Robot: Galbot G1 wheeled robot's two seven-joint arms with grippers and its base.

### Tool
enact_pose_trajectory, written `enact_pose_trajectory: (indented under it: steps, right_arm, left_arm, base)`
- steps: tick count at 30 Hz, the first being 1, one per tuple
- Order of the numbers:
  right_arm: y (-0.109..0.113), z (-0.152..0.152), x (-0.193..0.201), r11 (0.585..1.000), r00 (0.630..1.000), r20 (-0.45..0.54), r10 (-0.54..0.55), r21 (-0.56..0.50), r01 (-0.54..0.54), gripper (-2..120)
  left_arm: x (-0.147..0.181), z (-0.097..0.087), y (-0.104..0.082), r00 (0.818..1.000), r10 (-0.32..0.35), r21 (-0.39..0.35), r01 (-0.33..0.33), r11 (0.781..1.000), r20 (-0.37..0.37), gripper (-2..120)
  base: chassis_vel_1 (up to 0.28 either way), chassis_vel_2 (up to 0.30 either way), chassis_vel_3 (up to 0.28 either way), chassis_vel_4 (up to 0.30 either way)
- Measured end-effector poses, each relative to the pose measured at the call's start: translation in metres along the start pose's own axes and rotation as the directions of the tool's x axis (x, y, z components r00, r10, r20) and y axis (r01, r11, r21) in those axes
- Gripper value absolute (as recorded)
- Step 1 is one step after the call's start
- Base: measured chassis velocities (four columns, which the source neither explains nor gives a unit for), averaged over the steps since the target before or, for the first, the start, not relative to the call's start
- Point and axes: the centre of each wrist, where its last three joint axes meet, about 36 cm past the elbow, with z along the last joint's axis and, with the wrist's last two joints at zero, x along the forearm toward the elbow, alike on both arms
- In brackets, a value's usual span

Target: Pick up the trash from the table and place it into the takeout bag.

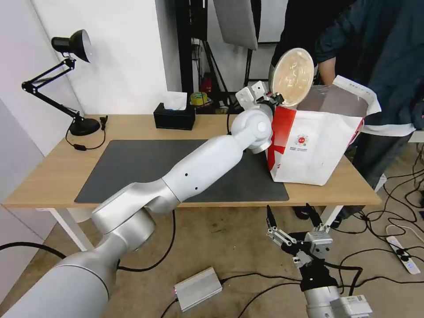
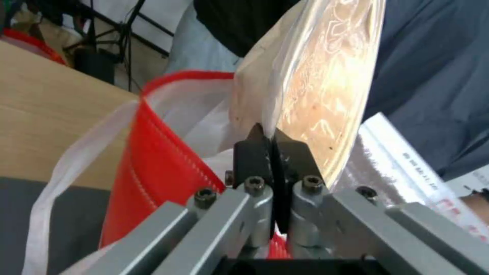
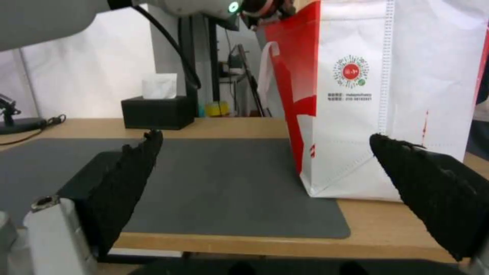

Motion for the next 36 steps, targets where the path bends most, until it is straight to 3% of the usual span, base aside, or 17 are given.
enact_pose_trajectory:
  steps: [18,28,31,36]
  right_arm:
    - [0.000,0.000,0.000,1.000,1.000,0.000,0.000,0.000,0.000,100]
    - [0.000,0.000,0.000,1.000,1.000,0.000,0.000,0.000,0.000,100]
    - [0.000,0.000,0.000,1.000,1.000,0.000,0.000,0.000,0.000,100]
    - [0.000,0.000,0.000,1.000,1.000,0.000,0.000,0.000,0.000,100]
  left_arm:
    - [-0.004,0.014,0.009,0.999,-0.012,-0.057,0.010,0.998,-0.047,0]
    - [0.000,0.020,0.008,0.998,0.035,-0.113,-0.040,0.993,-0.043,0]
    - [0.002,0.024,0.007,0.998,0.064,-0.148,-0.067,0.987,-0.026,14]
    - [0.004,0.025,0.004,0.997,0.081,-0.167,-0.082,0.983,-0.018,27]
  base:
    - [0.000,0.000,0.000,0.000]
    - [0.000,0.000,0.000,0.000]
    - [0.000,0.000,0.000,0.000]
    - [0.000,0.000,0.000,0.000]
